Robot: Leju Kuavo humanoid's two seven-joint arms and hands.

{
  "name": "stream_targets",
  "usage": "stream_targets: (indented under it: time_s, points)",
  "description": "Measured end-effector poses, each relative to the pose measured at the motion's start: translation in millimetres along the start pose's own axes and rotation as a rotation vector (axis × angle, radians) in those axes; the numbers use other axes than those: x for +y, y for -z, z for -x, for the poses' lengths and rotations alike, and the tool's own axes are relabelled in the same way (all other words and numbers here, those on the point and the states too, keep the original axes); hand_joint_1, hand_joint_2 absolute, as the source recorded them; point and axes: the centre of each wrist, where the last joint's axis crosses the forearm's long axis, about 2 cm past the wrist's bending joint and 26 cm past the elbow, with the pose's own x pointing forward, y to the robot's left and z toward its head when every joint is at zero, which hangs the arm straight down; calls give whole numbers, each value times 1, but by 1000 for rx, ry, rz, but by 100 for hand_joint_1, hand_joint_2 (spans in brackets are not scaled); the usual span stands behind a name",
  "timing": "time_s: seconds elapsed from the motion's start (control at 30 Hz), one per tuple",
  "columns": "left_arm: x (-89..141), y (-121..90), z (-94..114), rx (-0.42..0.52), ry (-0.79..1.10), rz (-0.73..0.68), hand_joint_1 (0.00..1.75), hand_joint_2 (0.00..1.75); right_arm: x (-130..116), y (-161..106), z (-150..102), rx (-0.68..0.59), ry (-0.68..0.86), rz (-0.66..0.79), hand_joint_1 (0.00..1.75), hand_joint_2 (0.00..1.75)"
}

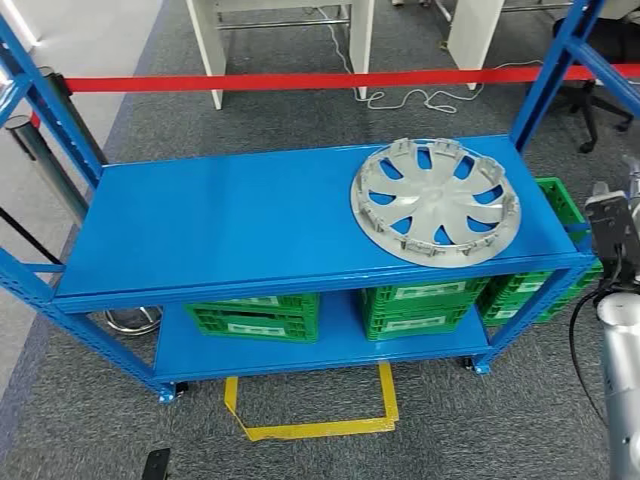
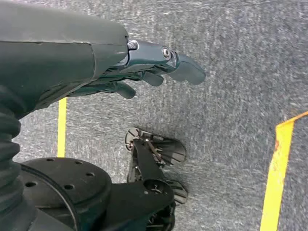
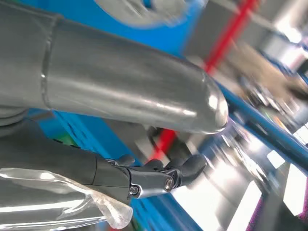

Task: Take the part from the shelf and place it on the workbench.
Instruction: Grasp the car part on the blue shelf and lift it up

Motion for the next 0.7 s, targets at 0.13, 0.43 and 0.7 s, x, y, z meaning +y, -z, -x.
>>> stream_targets:
  time_s: [0.13,0.43,0.7]
  points:
    - [-1,0,1,-2,7,2,0,175,18,-18,-21,-34,60,75,0,0]
    - [-1,0,0,-4,10,4,0,175,30,-34,-34,-54,127,99,0,0]
    - [-1,-1,2,2,14,4,0,175,36,-47,-48,-49,251,121,0,0]
